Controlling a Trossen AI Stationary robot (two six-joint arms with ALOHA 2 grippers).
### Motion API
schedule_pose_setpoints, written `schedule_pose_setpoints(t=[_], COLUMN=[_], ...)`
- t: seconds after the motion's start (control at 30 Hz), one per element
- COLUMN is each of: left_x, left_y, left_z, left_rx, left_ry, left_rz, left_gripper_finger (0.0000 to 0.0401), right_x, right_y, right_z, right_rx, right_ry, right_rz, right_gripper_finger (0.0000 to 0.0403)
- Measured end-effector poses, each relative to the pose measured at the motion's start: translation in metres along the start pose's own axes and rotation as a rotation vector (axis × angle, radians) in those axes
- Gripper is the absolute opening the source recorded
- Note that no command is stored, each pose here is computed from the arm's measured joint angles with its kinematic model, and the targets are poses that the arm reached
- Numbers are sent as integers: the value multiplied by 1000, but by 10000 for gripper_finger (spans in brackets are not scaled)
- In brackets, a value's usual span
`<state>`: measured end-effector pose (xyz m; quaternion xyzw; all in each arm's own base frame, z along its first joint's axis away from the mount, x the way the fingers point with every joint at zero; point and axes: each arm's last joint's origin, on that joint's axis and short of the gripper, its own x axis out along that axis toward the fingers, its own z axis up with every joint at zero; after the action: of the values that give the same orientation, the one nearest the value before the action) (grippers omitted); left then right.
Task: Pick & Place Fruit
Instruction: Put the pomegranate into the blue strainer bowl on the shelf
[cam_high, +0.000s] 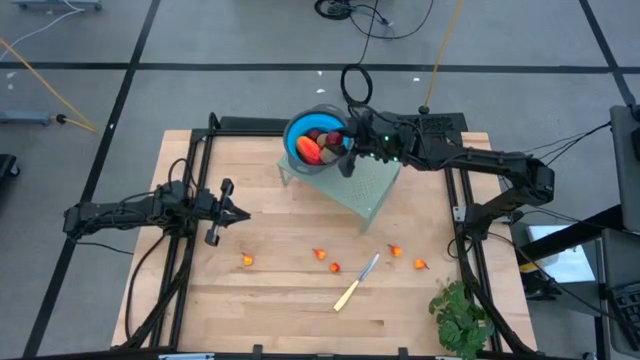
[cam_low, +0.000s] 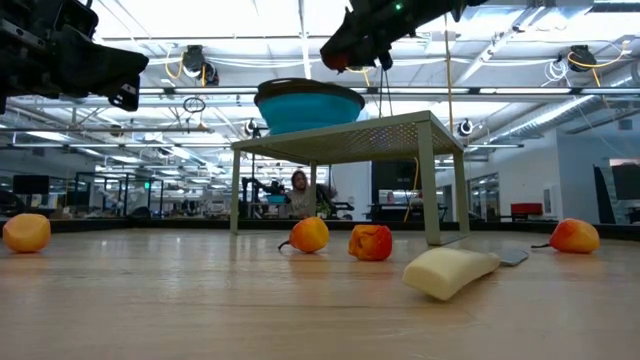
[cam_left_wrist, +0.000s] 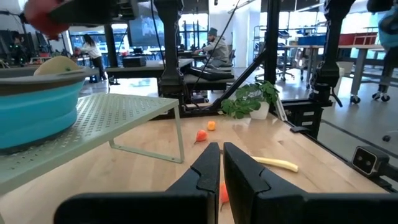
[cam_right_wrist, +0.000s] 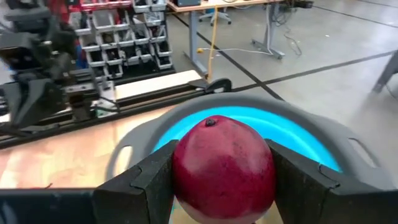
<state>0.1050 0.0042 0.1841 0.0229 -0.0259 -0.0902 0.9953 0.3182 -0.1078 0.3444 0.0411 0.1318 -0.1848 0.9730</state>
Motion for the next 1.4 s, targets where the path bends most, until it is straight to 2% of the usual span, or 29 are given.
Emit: schedule_pose_setpoints(t=[0.2, 0.33, 0.6, 1.1, 1.4], left_x=[0, 0, 0, 0, 0], left_y=[0, 1, 2, 2, 2], left_z=[0, 0, 0, 0, 0], left_rx=[31, 32, 32, 32, 42], left_ry=[0, 2, 2, 2, 3], left_rz=[10, 46, 53, 53, 53], left_gripper_finger=[24, 24, 24, 24, 24], right_x=[0, 0, 0, 0, 18], right_y=[-16, -23, -33, -37, -38], right_z=[2, 2, 2, 1, -11], right_rx=[13, 34, 53, 79, 80], right_ry=[-14, -14, -17, -3, 28], right_rz=[-44, -20, -47, -58, -55], right_gripper_finger=[210, 210, 210, 210, 210])
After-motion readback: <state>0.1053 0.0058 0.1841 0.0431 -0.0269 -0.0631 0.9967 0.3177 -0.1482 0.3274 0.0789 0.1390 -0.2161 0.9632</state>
